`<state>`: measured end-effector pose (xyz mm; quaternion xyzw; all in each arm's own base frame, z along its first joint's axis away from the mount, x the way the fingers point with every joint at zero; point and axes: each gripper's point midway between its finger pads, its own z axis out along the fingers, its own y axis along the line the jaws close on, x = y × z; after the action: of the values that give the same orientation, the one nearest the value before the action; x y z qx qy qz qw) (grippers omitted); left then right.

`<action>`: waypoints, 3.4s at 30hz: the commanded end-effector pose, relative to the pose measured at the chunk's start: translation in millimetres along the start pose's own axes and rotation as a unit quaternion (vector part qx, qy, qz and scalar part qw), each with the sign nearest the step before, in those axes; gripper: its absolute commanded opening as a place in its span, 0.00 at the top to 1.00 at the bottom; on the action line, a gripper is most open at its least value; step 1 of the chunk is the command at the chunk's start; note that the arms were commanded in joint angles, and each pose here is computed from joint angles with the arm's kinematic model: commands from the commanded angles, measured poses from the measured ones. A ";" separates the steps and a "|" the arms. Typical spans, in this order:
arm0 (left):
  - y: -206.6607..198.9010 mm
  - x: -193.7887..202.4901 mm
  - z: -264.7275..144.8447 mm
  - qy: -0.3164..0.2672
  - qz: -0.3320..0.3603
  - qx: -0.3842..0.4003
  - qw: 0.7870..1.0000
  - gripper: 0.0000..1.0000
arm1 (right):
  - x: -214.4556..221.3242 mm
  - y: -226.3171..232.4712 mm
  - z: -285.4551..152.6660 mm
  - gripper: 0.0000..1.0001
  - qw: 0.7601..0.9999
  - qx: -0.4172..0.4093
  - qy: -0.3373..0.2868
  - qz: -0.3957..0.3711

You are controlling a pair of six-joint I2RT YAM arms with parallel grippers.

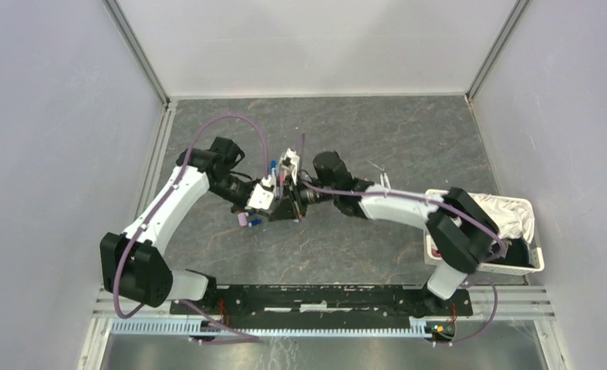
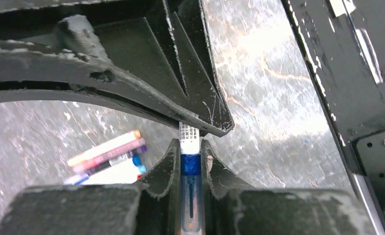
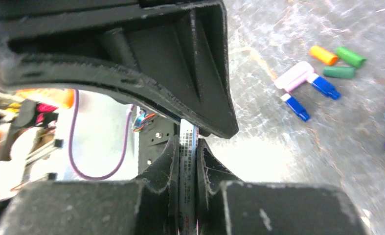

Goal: Open the pen caps

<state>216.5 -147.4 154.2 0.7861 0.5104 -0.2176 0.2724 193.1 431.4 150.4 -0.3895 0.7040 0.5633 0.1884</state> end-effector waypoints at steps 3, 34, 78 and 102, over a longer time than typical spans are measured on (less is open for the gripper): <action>-1.8 40.3 -42.1 0.208 0.025 0.005 0.978 0.98 | 102.0 6.1 -39.2 1.00 0.987 0.004 0.122 0.107; 27.9 45.3 -68.7 0.220 0.019 -0.112 0.969 0.98 | 115.3 2.5 -49.9 1.00 0.985 0.053 0.118 0.111; 26.6 114.9 91.1 0.163 -0.234 -0.035 0.958 0.42 | 60.0 -220.8 -253.5 0.91 0.787 0.614 -0.017 0.062; 134.2 68.4 -115.9 0.019 -0.468 -0.350 0.811 0.00 | -4.9 -183.6 -258.7 0.52 0.792 0.604 -0.088 0.023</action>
<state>351.7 -94.2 147.3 0.4576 0.8375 -0.1186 0.2742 356.4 157.0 54.3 -0.1365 0.9206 0.0392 0.3638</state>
